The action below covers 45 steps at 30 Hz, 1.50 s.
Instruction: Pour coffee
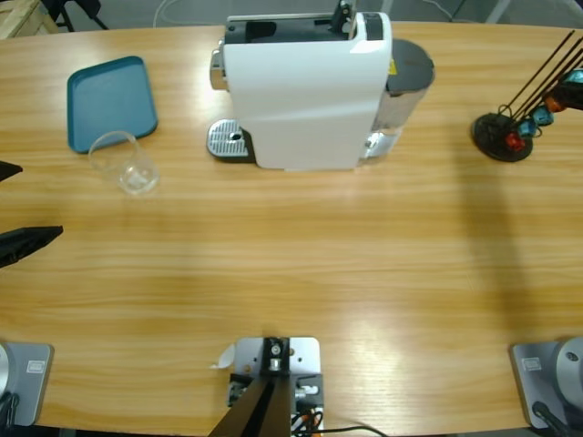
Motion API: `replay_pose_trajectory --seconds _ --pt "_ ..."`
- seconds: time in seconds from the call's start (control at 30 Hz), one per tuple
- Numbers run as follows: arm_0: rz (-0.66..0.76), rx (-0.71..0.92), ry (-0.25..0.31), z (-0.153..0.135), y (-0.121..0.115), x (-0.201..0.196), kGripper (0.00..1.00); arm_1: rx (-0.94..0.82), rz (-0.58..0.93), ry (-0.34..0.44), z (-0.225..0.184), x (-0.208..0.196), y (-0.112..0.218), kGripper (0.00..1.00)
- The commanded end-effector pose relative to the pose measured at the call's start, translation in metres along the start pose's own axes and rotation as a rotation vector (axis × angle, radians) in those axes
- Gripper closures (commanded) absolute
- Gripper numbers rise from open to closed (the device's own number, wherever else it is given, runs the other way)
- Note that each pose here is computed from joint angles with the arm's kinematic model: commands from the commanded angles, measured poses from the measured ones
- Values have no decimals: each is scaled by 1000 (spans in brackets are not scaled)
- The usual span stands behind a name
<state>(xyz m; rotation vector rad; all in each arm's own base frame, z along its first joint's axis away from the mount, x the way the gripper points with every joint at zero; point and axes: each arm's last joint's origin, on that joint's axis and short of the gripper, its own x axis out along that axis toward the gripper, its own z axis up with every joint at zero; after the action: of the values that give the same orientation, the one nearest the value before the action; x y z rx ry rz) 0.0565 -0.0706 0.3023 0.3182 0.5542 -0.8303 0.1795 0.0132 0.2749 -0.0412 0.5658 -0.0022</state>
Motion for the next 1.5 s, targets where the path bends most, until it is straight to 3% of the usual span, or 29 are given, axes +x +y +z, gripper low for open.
replay_pose_trajectory --seconds 0.03,0.07,0.53,0.7,0.73,0.97,1.0,1.03,1.07,1.1,1.5 --pt "10 -25 13 -11 1 2 0 -7 -19 53 -15 6 -2 639" --pt "10 -26 13 -11 1 2 0 -6 -22 56 -15 7 -3 703" --pt "8 -24 13 -11 1 2 0 31 -64 35 -12 10 -10 705" --pt "7 -24 12 -11 1 2 0 38 -65 29 -11 11 -10 901" --pt "8 -24 12 -11 1 2 0 41 -66 28 -11 12 -10 981" --pt "8 -24 12 -12 1 2 0 62 -72 25 -11 12 -11 1000" --pt "8 -23 13 -11 1 2 0 75 -81 24 -11 12 -11 938" --pt "8 -23 12 -12 1 2 0 96 -92 24 -12 12 -12 449" --pt "8 -22 13 -11 1 2 0 109 -100 23 -13 11 -12 147" --pt "8 -22 14 -12 1 2 0 116 -102 21 -14 9 -12 37" --pt "8 -22 20 -12 1 4 0 117 -84 28 -14 10 -11 13"
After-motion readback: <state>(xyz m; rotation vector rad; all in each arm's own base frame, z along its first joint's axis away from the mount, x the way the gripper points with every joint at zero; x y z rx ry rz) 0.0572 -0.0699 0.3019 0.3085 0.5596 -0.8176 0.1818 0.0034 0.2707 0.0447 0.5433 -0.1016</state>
